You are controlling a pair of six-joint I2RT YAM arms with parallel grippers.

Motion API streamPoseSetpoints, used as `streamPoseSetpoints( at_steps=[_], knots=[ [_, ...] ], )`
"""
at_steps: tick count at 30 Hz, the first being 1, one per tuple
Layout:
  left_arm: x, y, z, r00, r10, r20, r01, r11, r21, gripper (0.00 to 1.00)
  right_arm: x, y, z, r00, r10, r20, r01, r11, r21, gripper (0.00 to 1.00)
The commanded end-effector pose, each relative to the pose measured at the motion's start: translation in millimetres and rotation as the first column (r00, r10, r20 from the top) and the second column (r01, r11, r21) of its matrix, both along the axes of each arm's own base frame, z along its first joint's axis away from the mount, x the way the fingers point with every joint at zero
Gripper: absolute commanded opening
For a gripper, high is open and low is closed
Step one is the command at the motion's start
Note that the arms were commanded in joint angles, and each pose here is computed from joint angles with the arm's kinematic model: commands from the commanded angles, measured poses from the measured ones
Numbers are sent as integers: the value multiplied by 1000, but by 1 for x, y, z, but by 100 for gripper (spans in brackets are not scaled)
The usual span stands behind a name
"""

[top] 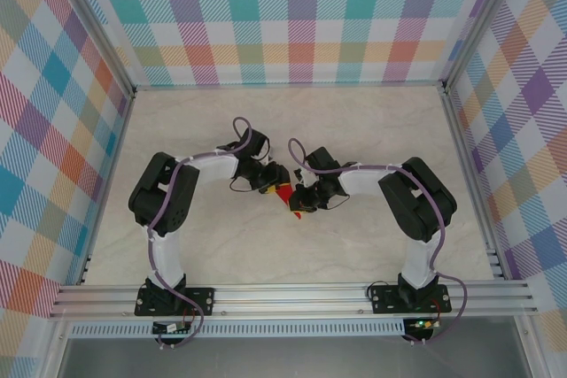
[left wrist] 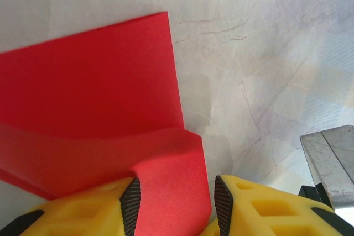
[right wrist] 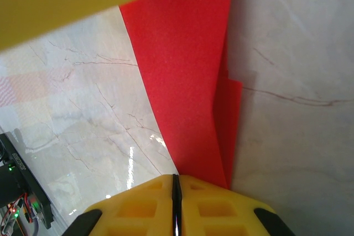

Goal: Fold a paper plane with a square sheet of paper (pick it up from the middle)
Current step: Fold the wing for the fifth time at the center of the table.

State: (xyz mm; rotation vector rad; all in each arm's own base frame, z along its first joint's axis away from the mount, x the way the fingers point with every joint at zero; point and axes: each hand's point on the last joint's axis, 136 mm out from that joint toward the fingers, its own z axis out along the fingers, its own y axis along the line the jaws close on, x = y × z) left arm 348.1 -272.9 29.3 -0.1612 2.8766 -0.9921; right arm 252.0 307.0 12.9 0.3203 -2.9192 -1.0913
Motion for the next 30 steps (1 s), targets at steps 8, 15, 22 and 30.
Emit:
streamPoseSetpoints(
  at_steps=[8,15,22,30],
  knots=[
    [37,33,0,996,-6,94,-5,993,115,47,-41,-50,-50,987,-26,-156,-13,970,-242,10],
    [48,41,21,987,-31,160,4,987,162,50,-41,-50,-48,988,-27,-153,-11,971,-240,10],
    [49,33,36,980,-38,196,20,995,93,50,-41,-49,-50,987,-30,-158,-9,971,-239,10],
    [38,31,83,944,3,329,0,1000,-11,51,-42,-50,-54,984,-37,-173,-8,968,-252,9]
  ],
)
